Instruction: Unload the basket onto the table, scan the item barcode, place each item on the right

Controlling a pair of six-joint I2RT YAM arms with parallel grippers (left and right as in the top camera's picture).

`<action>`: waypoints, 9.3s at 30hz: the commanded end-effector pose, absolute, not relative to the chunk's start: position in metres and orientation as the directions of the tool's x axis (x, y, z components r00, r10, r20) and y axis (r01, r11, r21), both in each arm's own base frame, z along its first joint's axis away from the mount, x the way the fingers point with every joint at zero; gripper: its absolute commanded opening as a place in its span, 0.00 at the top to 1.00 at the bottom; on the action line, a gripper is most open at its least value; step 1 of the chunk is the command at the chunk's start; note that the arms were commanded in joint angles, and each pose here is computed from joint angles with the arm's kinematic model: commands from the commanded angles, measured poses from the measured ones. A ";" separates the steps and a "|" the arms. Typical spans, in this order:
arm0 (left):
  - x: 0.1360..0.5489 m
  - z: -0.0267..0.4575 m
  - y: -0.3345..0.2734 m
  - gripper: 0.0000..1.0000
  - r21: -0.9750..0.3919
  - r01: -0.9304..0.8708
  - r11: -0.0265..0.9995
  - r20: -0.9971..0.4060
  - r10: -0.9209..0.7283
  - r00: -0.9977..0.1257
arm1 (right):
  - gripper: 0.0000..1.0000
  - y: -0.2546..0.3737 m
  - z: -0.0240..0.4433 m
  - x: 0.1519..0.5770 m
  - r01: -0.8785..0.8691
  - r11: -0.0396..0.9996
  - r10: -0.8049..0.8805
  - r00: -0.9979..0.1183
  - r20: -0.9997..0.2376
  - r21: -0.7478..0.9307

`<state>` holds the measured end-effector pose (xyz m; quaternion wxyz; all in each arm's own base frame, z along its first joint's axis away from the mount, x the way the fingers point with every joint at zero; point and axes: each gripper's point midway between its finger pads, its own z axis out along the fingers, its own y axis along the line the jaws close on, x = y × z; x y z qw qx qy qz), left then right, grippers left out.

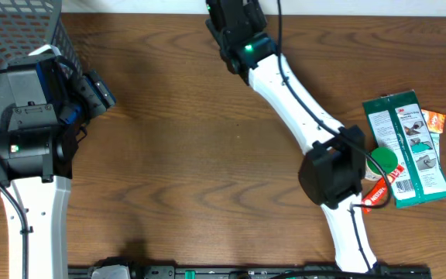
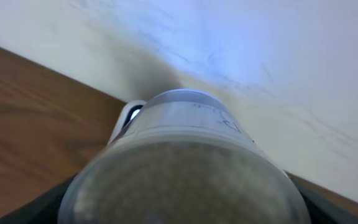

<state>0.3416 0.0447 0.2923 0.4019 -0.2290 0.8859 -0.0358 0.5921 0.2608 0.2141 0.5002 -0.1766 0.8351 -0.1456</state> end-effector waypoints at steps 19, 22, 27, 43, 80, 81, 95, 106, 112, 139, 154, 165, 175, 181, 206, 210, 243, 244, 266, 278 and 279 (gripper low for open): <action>0.341 0.294 0.048 0.17 -0.243 -0.387 0.889 -0.698 -0.437 -0.566 | 0.99 0.270 0.205 0.632 -0.142 0.906 -0.423 -0.304 -0.854 -0.399; 0.341 0.294 0.048 0.17 -0.243 -0.387 0.889 -0.699 -0.437 -0.566 | 0.99 0.268 0.204 0.639 -0.132 0.903 -0.430 -0.282 -0.858 -0.409; 0.341 0.294 0.048 0.17 -0.243 -0.387 0.889 -0.698 -0.437 -0.566 | 0.99 0.271 0.194 0.648 -0.127 0.891 -0.455 -0.249 -0.855 -0.437; 0.341 0.294 0.048 0.17 -0.243 -0.387 0.889 -0.698 -0.437 -0.566 | 0.99 0.270 0.141 0.663 -0.164 0.785 -0.619 -0.228 -0.751 -0.597; 0.341 0.294 0.048 0.17 -0.243 -0.387 0.889 -0.698 -0.437 -0.566 | 0.99 0.265 0.139 0.664 -0.123 0.790 -0.611 -0.241 -0.754 -0.601; 0.342 0.294 0.048 0.17 -0.243 -0.387 0.889 -0.699 -0.437 -0.566 | 0.99 0.265 0.139 0.664 -0.121 0.794 -0.606 -0.240 -0.758 -0.596; 0.341 0.294 0.048 0.17 -0.243 -0.387 0.889 -0.698 -0.437 -0.566 | 0.99 0.269 0.184 0.652 -0.100 0.878 -0.479 -0.245 -0.843 -0.469; 0.341 0.294 0.048 0.17 -0.243 -0.387 0.889 -0.699 -0.437 -0.566 | 0.99 0.223 0.317 0.562 -0.164 0.958 -0.283 -0.400 -0.872 -0.236; 0.341 0.294 0.048 0.16 -0.243 -0.387 0.889 -0.698 -0.437 -0.566 | 0.99 0.164 0.314 0.484 -0.205 0.967 -0.250 -0.650 -0.717 -0.150; 0.341 0.294 0.048 0.17 -0.243 -0.387 0.889 -0.698 -0.437 -0.566 | 0.99 -0.045 0.061 0.350 0.249 0.966 0.253 -0.966 0.054 -0.075; 0.341 0.294 0.048 0.17 -0.243 -0.387 0.889 -0.699 -0.437 -0.566 | 0.23 -0.061 0.053 0.360 0.253 0.966 0.253 -0.967 0.002 -0.062; 0.341 0.294 0.048 0.17 -0.243 -0.387 0.889 -0.699 -0.437 -0.566 | 0.01 -0.042 0.123 0.370 0.173 0.983 0.173 -0.985 0.006 0.056; 0.341 0.294 0.048 0.17 -0.243 -0.387 0.889 -0.698 -0.437 -0.566 | 0.33 0.043 0.144 0.383 -0.078 0.876 -0.038 -0.995 -0.094 0.475; 0.341 0.294 0.048 0.17 -0.243 -0.387 0.889 -0.699 -0.437 -0.566 | 0.99 0.053 0.118 0.379 -0.073 0.931 -0.059 -0.997 -0.049 0.358; 0.341 0.294 0.048 0.17 -0.243 -0.387 0.889 -0.698 -0.437 -0.566 | 0.17 0.082 0.077 0.369 -0.077 0.942 -0.075 -0.997 -0.021 0.328; 0.341 0.294 0.048 0.17 -0.243 -0.387 0.889 -0.699 -0.437 -0.566 | 0.01 0.080 0.077 0.369 -0.074 0.943 -0.071 -0.997 -0.020 0.323; 0.341 0.294 0.048 0.17 -0.243 -0.387 0.889 -0.698 -0.437 -0.566 | 0.01 0.080 0.076 0.369 -0.073 0.943 -0.071 -0.997 -0.019 0.324; 0.341 0.294 0.048 0.17 -0.243 -0.387 0.889 -0.698 -0.437 -0.566 | 0.01 0.080 0.076 0.369 -0.073 0.943 -0.071 -0.997 -0.019 0.324; 0.341 0.294 0.048 0.17 -0.243 -0.387 0.889 -0.698 -0.437 -0.566 | 0.01 0.080 0.076 0.369 -0.073 0.943 -0.071 -0.997 -0.019 0.324; 0.341 0.294 0.048 0.17 -0.243 -0.387 0.889 -0.698 -0.437 -0.566 | 0.01 0.080 0.076 0.369 -0.073 0.943 -0.071 -0.997 -0.019 0.323; 0.341 0.294 0.048 0.17 -0.243 -0.387 0.889 -0.698 -0.437 -0.566 | 0.01 0.080 0.076 0.369 -0.073 0.943 -0.071 -0.997 -0.019 0.323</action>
